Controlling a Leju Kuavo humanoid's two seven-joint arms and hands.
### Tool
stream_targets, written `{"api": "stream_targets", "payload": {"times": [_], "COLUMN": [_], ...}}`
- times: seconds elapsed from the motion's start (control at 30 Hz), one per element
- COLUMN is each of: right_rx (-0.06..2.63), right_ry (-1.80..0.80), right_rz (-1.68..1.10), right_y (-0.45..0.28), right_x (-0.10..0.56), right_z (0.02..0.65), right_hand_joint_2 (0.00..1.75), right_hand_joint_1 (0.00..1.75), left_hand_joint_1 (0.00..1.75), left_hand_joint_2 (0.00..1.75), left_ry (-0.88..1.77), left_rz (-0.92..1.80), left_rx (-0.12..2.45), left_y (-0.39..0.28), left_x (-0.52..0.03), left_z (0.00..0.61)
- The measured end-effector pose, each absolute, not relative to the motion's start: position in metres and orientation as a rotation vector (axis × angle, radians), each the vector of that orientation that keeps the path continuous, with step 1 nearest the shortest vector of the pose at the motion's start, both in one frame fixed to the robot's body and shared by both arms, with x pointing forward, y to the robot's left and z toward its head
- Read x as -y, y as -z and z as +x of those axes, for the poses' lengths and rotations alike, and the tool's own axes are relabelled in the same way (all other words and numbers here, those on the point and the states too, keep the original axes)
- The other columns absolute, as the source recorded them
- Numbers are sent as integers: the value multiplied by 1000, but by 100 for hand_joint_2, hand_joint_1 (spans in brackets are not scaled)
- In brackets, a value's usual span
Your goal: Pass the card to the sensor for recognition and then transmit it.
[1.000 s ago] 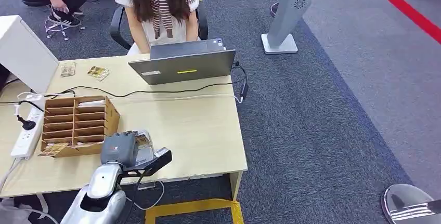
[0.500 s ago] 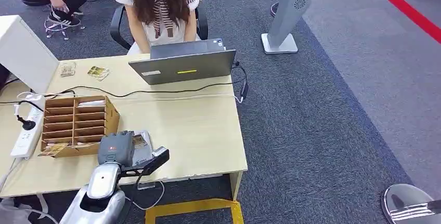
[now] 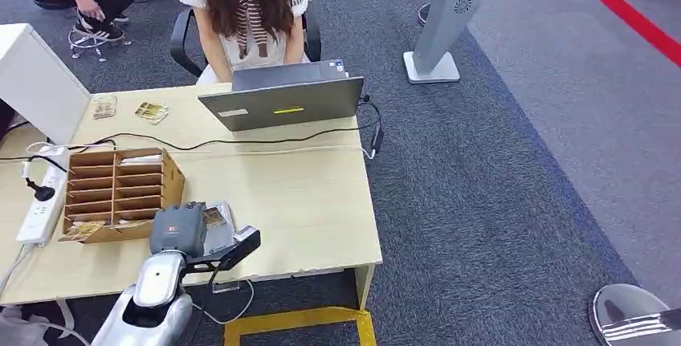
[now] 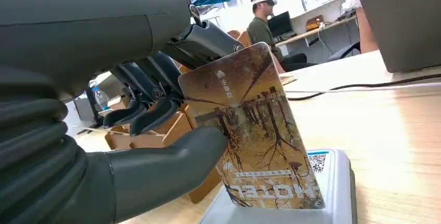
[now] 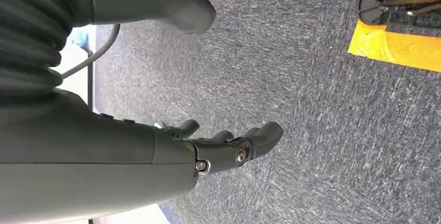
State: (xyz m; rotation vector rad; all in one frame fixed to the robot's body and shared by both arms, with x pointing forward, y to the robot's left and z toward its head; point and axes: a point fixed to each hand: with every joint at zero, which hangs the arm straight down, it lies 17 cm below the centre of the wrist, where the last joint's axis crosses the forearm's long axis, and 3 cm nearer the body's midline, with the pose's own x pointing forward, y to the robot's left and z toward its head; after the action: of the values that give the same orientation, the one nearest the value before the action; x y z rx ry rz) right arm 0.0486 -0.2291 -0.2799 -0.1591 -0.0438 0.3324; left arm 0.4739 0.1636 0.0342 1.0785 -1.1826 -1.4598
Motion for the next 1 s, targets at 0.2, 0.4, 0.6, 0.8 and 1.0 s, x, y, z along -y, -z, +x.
{"api": "stream_targets", "payload": {"times": [0.2, 0.4, 0.6, 0.8, 1.0], "right_rx": [39, 45, 53, 80, 87], "right_ry": [-337, -379, -418, -469, -472], "right_rz": [-215, -219, -209, -142, -143], "right_y": [279, 279, 279, 280, 280], "right_x": [236, 234, 232, 227, 230], "right_z": [50, 50, 52, 54, 56], "right_hand_joint_2": [175, 175, 175, 175, 175], "right_hand_joint_1": [0, 0, 0, 0, 0], "left_hand_joint_1": [175, 175, 175, 175, 175], "left_hand_joint_2": [175, 175, 175, 175, 175], "left_ry": [1323, 1157, 1043, 985, 970], "left_rz": [1153, 1325, 1523, 1671, 1715], "left_rx": [1387, 1588, 1678, 1624, 1513], "left_y": [-93, -193, -287, -342, -353], "left_x": [-161, -175, -210, -250, -285], "left_z": [497, 535, 572, 606, 630]}}
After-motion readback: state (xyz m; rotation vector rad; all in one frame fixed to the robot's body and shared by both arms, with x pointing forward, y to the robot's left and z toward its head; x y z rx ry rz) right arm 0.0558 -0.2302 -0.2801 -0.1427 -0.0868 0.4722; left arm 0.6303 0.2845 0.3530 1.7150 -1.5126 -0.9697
